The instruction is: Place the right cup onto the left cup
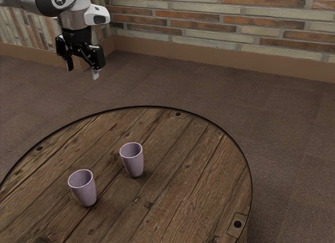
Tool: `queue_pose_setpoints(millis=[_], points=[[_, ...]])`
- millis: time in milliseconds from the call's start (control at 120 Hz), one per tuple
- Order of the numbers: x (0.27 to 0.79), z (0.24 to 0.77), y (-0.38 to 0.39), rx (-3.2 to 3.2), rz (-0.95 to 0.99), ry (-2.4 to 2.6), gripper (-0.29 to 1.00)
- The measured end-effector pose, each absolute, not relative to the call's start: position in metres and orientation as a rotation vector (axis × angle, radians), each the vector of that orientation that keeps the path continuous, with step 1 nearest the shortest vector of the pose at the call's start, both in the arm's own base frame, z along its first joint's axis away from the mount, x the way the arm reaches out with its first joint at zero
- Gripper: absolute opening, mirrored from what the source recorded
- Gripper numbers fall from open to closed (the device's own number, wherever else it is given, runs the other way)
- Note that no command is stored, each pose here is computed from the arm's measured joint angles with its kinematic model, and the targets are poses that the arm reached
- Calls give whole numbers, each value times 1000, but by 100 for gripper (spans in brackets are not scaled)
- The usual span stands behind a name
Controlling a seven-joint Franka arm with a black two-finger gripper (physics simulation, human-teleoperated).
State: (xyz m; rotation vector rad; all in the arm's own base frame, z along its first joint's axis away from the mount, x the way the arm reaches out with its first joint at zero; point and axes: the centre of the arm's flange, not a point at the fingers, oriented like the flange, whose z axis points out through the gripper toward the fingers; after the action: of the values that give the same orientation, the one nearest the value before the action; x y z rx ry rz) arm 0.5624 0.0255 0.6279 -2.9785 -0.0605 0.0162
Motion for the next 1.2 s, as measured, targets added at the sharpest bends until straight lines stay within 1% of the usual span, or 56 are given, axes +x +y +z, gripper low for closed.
queue_pose_setpoints(millis=[208, 375, 500, 775, 1058, 1200], points=[[565, 624, 13, -2974, 14, -50, 70], [573, 600, -48, -2976, 46, 40, 70], [572, 572, -80, -2971, 72, 68, 70], [582, 501, -71, -2978, 114, -37, 70], [577, 439, -78, -3003, 81, -71, 70], [575, 413, -93, -3022, 51, -61, 70]])
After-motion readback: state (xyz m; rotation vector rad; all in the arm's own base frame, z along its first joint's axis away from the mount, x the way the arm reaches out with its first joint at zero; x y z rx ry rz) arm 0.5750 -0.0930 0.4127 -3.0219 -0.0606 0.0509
